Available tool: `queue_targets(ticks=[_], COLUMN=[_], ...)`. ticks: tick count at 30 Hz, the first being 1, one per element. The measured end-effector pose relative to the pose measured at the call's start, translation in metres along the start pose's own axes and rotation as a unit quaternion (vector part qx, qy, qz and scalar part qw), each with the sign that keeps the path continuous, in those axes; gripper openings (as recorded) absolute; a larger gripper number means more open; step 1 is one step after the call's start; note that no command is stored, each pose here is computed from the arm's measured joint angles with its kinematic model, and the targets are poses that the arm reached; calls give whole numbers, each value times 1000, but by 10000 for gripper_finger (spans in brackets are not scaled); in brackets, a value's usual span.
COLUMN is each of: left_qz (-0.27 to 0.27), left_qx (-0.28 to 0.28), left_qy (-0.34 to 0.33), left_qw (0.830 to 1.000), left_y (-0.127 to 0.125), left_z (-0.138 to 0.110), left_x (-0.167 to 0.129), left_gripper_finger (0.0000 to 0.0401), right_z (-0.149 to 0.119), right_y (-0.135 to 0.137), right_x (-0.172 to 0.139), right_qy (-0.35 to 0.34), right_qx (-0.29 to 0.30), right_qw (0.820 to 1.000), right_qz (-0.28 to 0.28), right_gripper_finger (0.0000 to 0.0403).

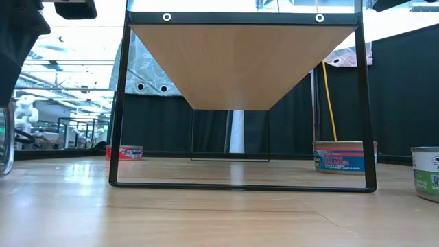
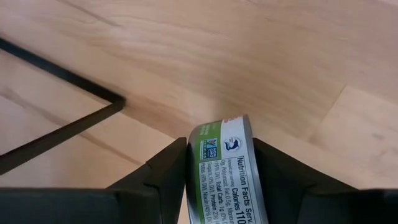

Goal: Stack canned seafood by type on shelf
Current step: Stack the green white soda can on the shelf

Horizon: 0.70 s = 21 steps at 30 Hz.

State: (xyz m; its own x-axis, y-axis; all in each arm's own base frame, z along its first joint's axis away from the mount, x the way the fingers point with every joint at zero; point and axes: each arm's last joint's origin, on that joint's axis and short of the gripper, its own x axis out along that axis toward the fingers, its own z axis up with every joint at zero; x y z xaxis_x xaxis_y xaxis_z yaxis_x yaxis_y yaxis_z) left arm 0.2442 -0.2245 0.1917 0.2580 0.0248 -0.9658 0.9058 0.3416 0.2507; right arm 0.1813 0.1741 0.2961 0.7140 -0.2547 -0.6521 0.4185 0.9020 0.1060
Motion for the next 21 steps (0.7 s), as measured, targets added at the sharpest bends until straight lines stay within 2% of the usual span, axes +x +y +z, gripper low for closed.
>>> queue_targets(ticks=[11,21], left_qz=[23,31], left_qx=[-63,-82], left_qy=[13,25], left_qw=[998,996], left_y=[1,1], left_z=[-2,-5], left_x=[-2,-3], left_gripper_finger=[168,169], right_z=[0,0], right_y=[0,0], right_x=[0,0], right_qy=[0,0], right_qx=[-1,-1], right_qw=[1000,1000], right_qz=[0,0], right_gripper_finger=[313,313])
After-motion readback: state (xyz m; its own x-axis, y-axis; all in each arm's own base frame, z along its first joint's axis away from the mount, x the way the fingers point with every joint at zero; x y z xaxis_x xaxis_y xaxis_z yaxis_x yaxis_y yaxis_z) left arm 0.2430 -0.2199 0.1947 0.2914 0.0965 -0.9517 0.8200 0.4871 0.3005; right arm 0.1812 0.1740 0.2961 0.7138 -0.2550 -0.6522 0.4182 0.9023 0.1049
